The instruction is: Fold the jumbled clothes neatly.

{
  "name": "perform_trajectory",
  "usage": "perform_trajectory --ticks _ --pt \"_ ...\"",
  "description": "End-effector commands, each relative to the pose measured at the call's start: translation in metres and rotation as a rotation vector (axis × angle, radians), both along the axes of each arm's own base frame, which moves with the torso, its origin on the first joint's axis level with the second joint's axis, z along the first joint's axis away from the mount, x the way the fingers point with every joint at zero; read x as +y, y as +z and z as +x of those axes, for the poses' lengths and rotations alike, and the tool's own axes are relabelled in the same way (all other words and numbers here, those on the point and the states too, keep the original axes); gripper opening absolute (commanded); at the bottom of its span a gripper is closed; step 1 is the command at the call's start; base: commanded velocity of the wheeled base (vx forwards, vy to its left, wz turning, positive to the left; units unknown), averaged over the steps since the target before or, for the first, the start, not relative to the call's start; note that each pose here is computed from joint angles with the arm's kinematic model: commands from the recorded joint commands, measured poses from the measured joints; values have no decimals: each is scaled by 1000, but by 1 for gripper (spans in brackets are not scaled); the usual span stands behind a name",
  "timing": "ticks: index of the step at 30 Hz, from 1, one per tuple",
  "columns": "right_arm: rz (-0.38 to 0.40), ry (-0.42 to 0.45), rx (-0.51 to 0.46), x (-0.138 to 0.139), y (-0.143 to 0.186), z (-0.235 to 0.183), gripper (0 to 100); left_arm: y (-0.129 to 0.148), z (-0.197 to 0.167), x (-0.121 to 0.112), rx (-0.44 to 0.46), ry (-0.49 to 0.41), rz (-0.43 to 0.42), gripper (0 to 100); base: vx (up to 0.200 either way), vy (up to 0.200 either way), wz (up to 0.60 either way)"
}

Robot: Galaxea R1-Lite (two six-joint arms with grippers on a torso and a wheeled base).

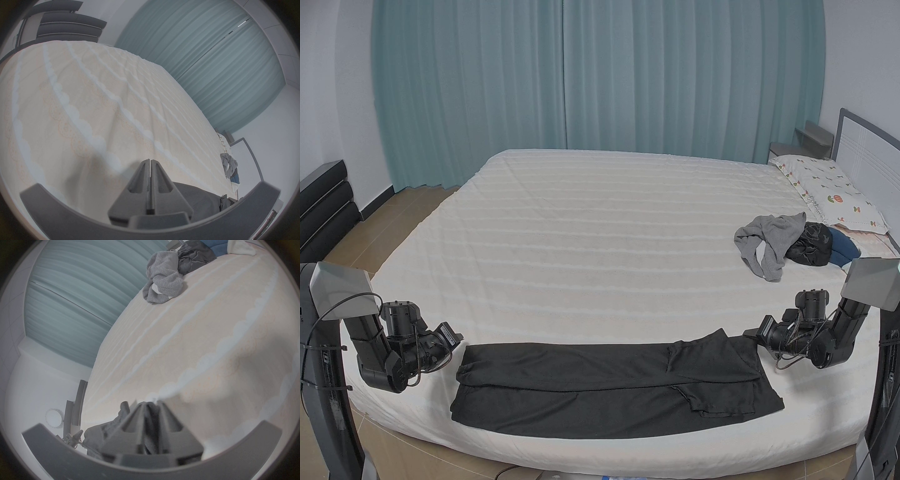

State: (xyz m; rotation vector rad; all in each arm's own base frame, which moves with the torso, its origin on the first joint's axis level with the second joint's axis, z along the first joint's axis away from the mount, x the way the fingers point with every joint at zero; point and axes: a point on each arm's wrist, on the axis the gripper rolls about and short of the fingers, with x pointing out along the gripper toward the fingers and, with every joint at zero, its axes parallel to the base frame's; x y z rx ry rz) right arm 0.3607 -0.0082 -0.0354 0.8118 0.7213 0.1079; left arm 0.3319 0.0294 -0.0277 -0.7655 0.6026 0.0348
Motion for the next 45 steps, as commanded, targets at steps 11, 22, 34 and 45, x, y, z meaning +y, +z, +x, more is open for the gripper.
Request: perform_trajectory --ticks 11,22,34,45 --pt "2 -69 2 -11 -2 4 0 -2 -4 -9 17 -24 4 0 0 0 0" --pt "4 -68 6 -11 -3 4 0 2 -3 -20 8 -72 5 100 0 0 0" --pt "4 -67 7 -11 -4 4 0 -1 -4 -26 17 -105 18 0 0 0 0" --pt "6 -68 5 -11 -4 4 0 6 2 -11 -19 -49 6 0 0 0 0"
